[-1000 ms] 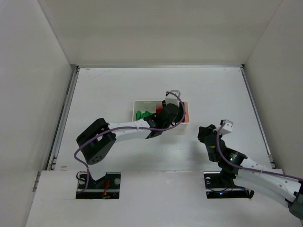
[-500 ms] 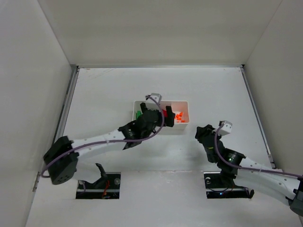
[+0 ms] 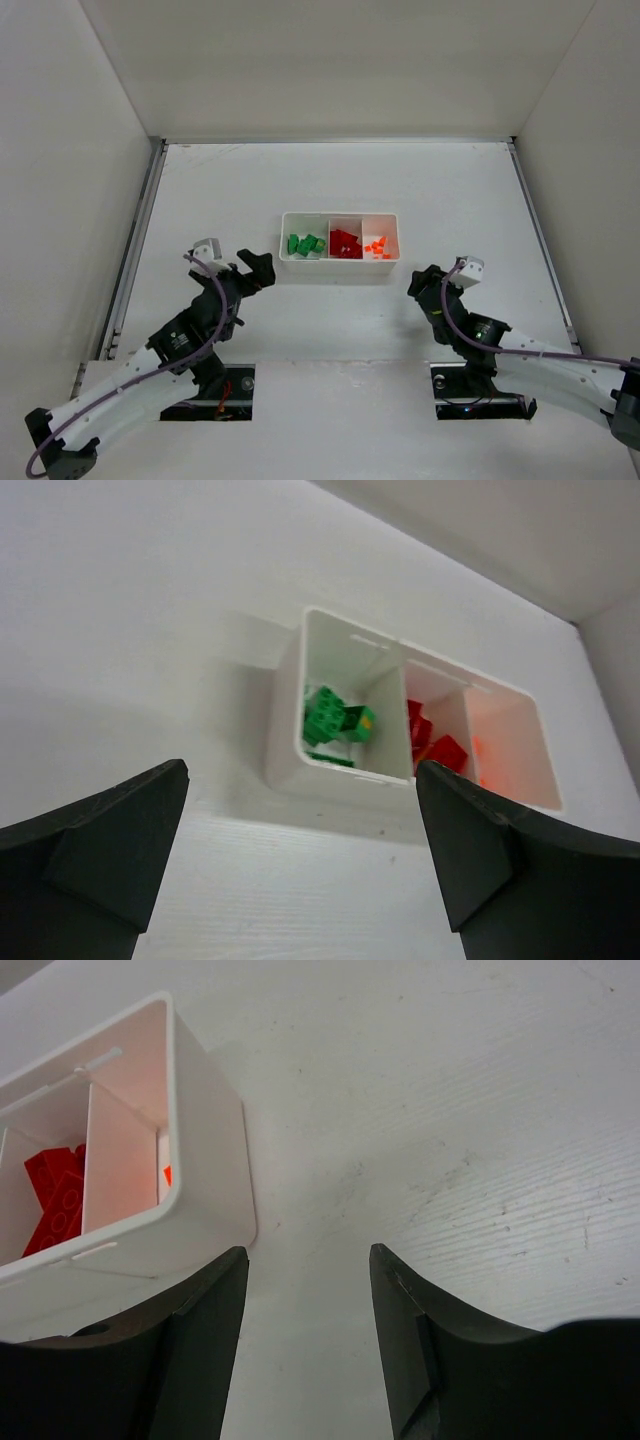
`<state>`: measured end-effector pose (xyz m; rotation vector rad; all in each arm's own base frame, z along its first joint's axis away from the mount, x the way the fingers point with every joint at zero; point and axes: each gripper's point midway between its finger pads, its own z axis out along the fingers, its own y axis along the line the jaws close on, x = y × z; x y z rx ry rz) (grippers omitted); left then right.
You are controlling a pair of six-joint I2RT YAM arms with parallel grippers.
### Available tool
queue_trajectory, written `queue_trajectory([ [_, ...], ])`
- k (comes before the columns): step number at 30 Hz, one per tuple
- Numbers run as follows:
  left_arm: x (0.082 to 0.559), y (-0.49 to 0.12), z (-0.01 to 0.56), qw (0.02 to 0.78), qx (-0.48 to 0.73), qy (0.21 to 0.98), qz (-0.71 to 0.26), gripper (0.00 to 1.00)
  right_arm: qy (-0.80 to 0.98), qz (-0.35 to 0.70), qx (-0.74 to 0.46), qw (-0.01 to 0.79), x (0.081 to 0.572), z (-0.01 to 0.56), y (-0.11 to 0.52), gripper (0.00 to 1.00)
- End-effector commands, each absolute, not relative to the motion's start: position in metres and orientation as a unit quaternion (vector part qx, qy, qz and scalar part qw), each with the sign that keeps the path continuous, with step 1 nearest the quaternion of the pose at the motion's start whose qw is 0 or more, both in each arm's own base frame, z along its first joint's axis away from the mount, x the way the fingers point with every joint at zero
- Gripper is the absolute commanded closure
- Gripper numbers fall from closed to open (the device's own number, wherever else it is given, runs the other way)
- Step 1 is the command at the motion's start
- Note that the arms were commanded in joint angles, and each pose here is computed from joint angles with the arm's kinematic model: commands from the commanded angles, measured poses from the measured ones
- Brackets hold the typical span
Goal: Sort the legos into containers by color
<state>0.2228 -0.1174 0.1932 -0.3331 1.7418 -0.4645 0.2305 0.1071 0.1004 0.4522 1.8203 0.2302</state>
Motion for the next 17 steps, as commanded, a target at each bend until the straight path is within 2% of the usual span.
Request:
queue_trajectory([
  [1, 0.212, -0.067, 0.139, 0.567, -0.212, 0.791, -0.092, 0.0, 0.763, 0.114, 0.208, 0.602, 0.234, 0.116, 0.111, 0.42],
  [9, 0.212, -0.053, 0.114, 0.52, -0.253, 0.814, -0.05, 0.0, 0.764, 0.111, 0.206, 0.601, 0.235, 0.115, 0.112, 0.4],
  [17, 0.216, -0.059, 0.111, 0.514, -0.244, 0.821, -0.051, 0.0, 0.766, 0.105, 0.205, 0.6, 0.235, 0.114, 0.112, 0.37],
])
